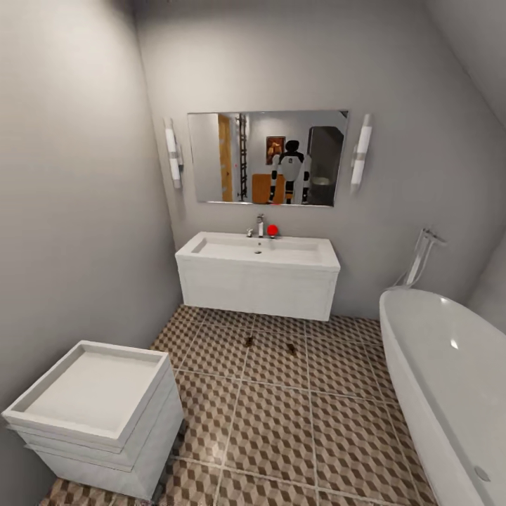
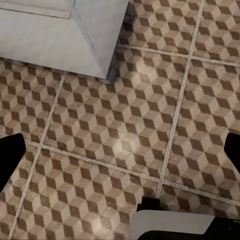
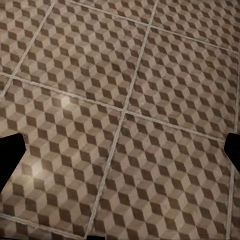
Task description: Take the four mousetraps from the cabinet in the bathroom and place them on the bathroom floor. Make sure all four end up on the same floor surface, and ensure that at least two of them are either under or directly next to the same bathroom sink.
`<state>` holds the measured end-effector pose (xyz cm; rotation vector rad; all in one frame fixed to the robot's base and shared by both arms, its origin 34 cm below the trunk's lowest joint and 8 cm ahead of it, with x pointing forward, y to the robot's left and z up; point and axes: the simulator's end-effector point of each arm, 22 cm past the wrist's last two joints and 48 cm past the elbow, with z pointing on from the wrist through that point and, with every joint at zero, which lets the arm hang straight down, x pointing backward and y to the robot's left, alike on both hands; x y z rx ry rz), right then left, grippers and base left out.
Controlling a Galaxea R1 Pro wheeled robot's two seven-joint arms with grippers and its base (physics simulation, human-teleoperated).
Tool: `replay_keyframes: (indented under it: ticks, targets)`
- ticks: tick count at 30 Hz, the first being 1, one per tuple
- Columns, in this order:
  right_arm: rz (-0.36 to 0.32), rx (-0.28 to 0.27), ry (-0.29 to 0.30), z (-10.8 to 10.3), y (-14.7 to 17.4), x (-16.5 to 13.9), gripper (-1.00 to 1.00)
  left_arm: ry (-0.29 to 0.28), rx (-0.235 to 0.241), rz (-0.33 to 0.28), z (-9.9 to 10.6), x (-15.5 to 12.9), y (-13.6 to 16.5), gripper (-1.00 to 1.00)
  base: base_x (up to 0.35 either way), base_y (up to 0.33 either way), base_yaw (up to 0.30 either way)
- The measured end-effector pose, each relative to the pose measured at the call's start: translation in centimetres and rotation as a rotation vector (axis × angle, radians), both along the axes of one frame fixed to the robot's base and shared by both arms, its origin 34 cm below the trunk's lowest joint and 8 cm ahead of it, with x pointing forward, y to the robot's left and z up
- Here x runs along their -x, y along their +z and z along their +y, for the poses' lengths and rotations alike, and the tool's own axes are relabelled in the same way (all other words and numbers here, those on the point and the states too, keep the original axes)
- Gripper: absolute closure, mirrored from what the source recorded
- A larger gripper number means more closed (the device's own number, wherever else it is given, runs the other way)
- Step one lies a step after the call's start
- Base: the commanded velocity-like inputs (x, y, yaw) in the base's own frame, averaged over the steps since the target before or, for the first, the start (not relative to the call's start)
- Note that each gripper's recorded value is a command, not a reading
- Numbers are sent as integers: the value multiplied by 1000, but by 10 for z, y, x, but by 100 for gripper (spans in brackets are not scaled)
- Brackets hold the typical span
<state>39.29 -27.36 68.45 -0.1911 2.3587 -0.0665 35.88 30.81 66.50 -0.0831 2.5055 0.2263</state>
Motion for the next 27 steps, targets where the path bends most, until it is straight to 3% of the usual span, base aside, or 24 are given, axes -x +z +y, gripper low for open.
replay_keyframes:
  ticks: [27]
  targets:
    - [0, -1, 1, 1, 0, 0, -100, -2, 7, 3, -5, 1, -1, -100, 0, 0, 254]
